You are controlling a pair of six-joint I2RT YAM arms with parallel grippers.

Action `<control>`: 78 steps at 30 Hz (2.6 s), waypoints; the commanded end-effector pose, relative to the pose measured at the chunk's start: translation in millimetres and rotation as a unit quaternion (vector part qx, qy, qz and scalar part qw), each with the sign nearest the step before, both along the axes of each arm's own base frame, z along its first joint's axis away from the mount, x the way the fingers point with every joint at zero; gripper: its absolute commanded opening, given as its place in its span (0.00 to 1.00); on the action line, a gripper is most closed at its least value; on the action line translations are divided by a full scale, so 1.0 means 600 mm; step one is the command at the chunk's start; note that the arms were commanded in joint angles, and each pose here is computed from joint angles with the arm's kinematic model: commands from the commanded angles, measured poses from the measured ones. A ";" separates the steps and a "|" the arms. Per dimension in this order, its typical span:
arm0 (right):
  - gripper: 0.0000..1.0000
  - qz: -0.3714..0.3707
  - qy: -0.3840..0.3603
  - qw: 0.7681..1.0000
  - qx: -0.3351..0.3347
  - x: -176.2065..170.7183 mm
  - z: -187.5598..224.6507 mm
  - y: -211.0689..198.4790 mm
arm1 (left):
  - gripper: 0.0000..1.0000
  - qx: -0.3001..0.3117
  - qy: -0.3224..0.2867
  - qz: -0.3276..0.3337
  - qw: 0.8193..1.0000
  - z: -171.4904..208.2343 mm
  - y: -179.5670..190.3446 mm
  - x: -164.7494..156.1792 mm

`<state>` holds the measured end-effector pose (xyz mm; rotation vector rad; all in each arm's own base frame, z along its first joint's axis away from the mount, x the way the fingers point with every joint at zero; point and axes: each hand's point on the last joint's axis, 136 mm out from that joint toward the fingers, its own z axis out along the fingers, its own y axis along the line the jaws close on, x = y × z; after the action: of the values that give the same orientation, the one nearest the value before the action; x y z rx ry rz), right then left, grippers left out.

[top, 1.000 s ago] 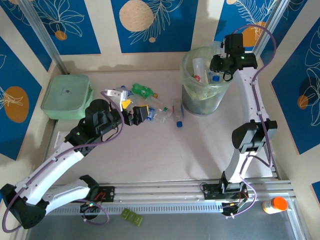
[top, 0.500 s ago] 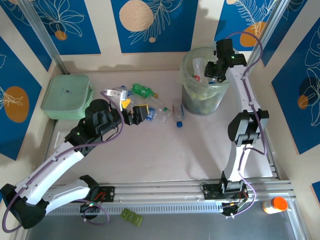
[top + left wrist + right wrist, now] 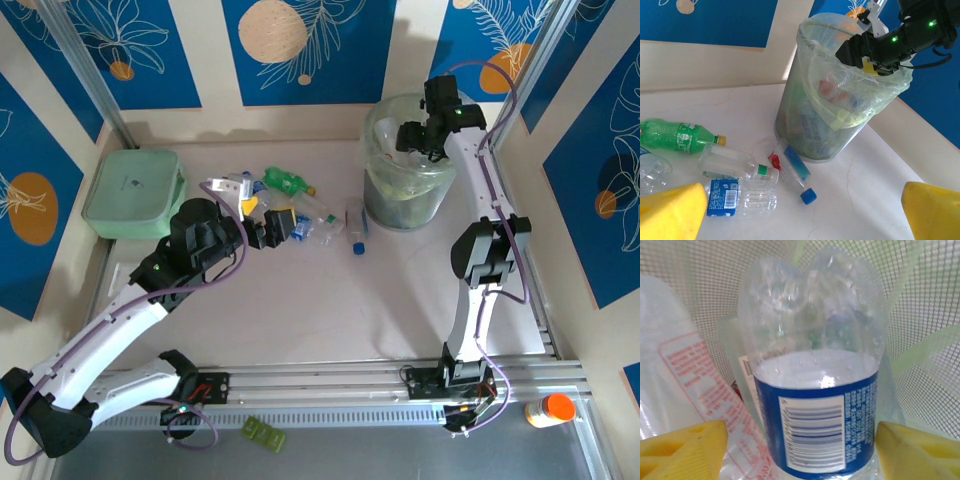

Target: Put the plastic bottles in the bin

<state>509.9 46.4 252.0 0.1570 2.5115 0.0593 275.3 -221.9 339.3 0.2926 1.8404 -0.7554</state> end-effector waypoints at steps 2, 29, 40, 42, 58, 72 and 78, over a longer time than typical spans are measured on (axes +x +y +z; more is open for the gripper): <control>0.81 0.003 -0.035 0.999 -0.003 -0.018 0.063 -0.001 | 0.99 0.005 0.008 0.023 1.000 -0.009 0.011 0.008; 0.74 0.140 -0.217 0.964 0.067 -0.312 0.241 0.153 | 0.99 0.027 0.082 -0.035 0.996 0.002 0.008 -0.046; 0.70 0.246 -0.174 0.930 0.213 -0.486 0.172 0.218 | 0.99 0.056 0.100 -0.019 0.993 -0.025 0.033 -0.060; 0.70 0.249 -0.158 0.926 0.234 -0.505 0.156 0.220 | 0.99 0.058 0.112 0.002 0.992 -0.040 0.043 -0.056; 0.66 0.166 -0.089 0.939 0.287 -0.506 0.020 0.221 | 0.99 -0.038 0.409 0.386 0.826 -0.232 0.223 0.048; 0.67 0.148 -0.107 0.944 0.275 -0.499 0.012 0.206 | 1.00 -0.091 0.469 0.560 0.677 -0.319 0.299 0.158; 0.68 0.152 -0.110 0.944 0.273 -0.503 0.009 0.204 | 0.99 -0.081 0.502 0.571 0.644 -0.376 0.309 0.214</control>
<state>208.0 170.5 256.1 -0.0170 2.2372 0.8599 402.1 -46.9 128.7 -1.5281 2.3280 -0.1454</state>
